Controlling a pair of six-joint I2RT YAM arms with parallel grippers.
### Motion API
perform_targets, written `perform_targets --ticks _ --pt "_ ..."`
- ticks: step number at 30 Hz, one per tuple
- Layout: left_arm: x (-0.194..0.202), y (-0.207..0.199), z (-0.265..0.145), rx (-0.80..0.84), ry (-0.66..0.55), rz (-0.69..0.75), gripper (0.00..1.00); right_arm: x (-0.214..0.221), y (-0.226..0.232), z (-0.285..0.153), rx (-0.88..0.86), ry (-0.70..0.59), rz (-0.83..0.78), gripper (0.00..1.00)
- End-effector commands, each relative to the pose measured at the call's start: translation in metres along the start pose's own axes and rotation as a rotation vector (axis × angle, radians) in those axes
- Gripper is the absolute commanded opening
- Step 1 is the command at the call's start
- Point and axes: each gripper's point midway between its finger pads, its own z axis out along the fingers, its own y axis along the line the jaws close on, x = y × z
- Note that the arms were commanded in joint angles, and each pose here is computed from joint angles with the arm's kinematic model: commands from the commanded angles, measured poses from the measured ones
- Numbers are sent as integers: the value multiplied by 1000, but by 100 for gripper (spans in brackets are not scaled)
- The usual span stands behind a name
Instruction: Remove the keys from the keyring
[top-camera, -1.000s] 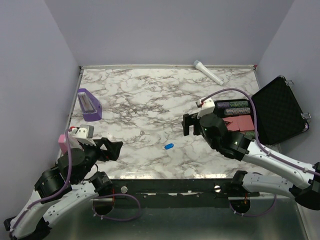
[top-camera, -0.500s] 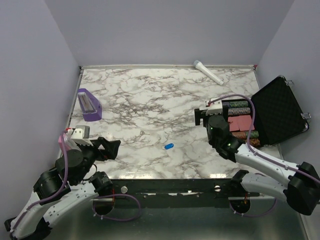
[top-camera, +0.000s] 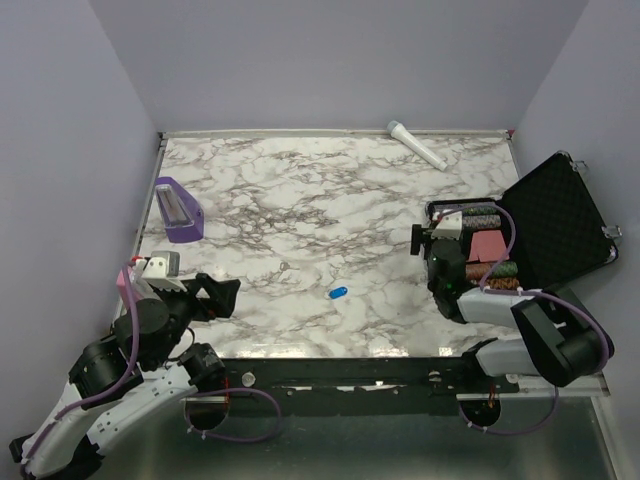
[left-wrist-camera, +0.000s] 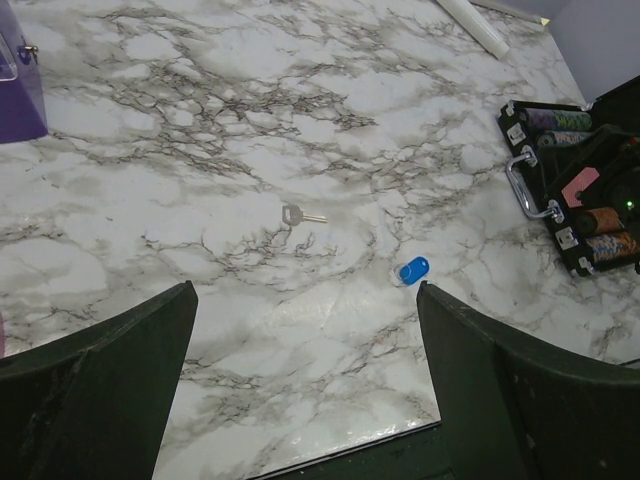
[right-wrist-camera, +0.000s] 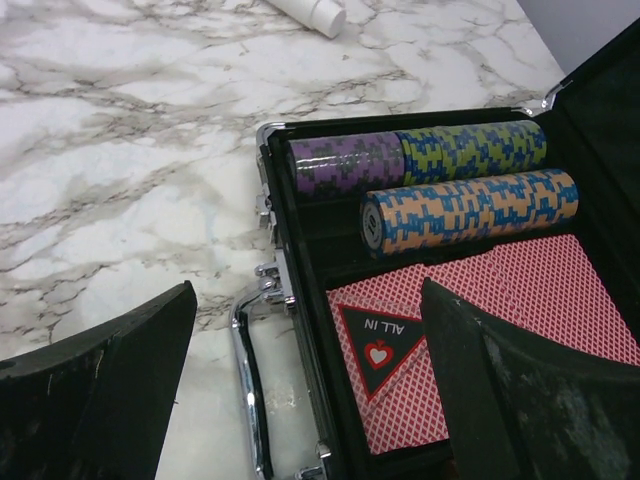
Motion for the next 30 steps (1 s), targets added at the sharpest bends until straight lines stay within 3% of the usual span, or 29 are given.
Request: perform_targets --ticks 1,12,20,21,23,25,30 --pt "1 9 0 -28 -17 10 99 -32 -11 7 18 -186 170 100" --pt "3 5 4 -25 -2 34 99 -15 -35 23 42 -215 191 100" --pt "4 7 4 -33 -1 37 99 5 -24 38 -123 -139 234 100" --pt "4 7 4 -33 -1 37 99 -6 -27 40 -117 -209 232 100" --pt "3 7 4 -33 -2 36 99 6 -21 44 -145 -114 221 100" --pt "4 7 5 -35 0 37 99 -2 -24 47 -145 -166 232 100" --pt "3 7 5 -38 -3 38 99 3 -27 45 -128 -150 234 100"
